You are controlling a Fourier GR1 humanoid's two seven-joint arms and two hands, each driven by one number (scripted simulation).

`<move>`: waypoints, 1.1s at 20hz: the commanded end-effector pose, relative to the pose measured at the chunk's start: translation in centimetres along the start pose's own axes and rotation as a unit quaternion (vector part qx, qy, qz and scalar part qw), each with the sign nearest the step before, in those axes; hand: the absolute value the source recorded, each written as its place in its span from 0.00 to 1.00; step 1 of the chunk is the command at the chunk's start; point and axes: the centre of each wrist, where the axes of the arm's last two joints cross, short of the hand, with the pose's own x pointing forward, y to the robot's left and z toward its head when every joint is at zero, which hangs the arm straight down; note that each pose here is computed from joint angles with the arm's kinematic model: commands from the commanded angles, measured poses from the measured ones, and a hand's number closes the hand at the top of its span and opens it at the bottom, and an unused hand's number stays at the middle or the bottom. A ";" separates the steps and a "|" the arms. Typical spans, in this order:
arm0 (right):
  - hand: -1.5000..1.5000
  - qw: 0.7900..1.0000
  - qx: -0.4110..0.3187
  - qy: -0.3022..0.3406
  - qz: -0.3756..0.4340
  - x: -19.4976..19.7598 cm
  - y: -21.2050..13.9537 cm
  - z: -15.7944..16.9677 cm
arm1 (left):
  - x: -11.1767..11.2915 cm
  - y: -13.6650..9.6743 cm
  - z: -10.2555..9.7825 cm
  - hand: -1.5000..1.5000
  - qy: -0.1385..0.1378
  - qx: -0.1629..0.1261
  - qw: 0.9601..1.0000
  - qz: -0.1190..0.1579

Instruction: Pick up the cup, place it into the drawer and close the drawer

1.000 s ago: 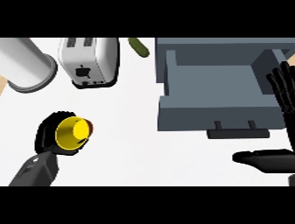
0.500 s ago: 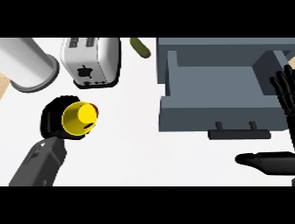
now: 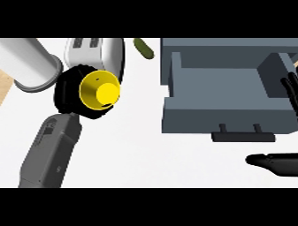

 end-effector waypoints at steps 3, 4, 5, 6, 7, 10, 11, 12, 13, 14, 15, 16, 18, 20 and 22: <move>0.00 1.000 0.003 0.000 -0.005 0.4 0.8 -0.7 | 3.1 -7.6 -7.1 1.00 -0.012 -0.045 0.999 -0.012; 0.00 1.000 0.006 -0.008 -0.003 0.0 0.3 0.4 | 4.8 -5.1 -6.5 1.00 -0.004 -0.051 0.999 -0.016; 0.00 1.000 0.006 -0.004 -0.005 0.6 0.9 -1.2 | 4.7 -8.0 -7.1 1.00 -0.010 -0.059 0.998 -0.012; 0.00 1.000 0.005 -0.001 -0.011 0.8 1.2 0.5 | 5.2 -9.6 -8.6 1.00 -0.006 -0.064 0.998 -0.023; 0.00 1.000 -0.005 -0.001 -0.006 0.4 0.0 -0.2 | 5.8 -11.0 -8.6 1.00 -0.010 -0.070 0.997 -0.028; 0.00 1.000 0.002 -0.008 -0.007 -0.6 0.2 0.3 | 5.6 -12.4 -10.4 1.00 0.009 -0.066 0.997 -0.039; 0.00 1.000 0.010 -0.001 0.006 -0.9 0.0 -0.8 | 6.9 -12.6 -11.6 1.00 0.013 -0.073 0.996 -0.040; 0.00 1.000 -0.009 -0.001 -0.003 -0.1 0.2 -1.2 | 6.6 -14.9 -11.3 1.00 0.015 -0.081 0.995 -0.055; 0.00 1.000 0.006 -0.002 -0.004 0.3 0.2 0.7 | 6.6 -14.9 -13.2 1.00 0.011 -0.078 0.995 -0.060; 0.00 1.000 0.004 -0.001 -0.006 0.2 0.4 0.2 | 6.6 -15.4 -14.0 1.00 0.021 -0.062 0.996 -0.061; 0.00 1.000 0.004 -0.005 -0.011 -0.4 0.2 -0.7 | 7.3 -16.7 -13.6 1.00 0.029 -0.074 0.995 -0.062; 0.00 1.000 0.009 -0.003 -0.003 -1.0 0.1 -0.9 | 7.0 -16.6 -15.0 1.00 0.019 -0.059 0.996 -0.069; 0.00 1.000 -0.002 -0.009 -0.009 0.3 -0.5 0.6 | 8.1 -18.0 -16.3 1.00 0.039 -0.063 0.995 -0.069; 0.00 1.000 0.010 -0.008 -0.001 -0.7 -0.8 -0.9 | 8.0 -19.9 -16.7 1.00 0.066 -0.076 0.993 -0.058; 0.00 1.000 0.005 -0.012 -0.009 -0.4 0.3 -0.5 | 5.5 -19.1 -15.4 1.00 0.077 -0.052 0.993 -0.071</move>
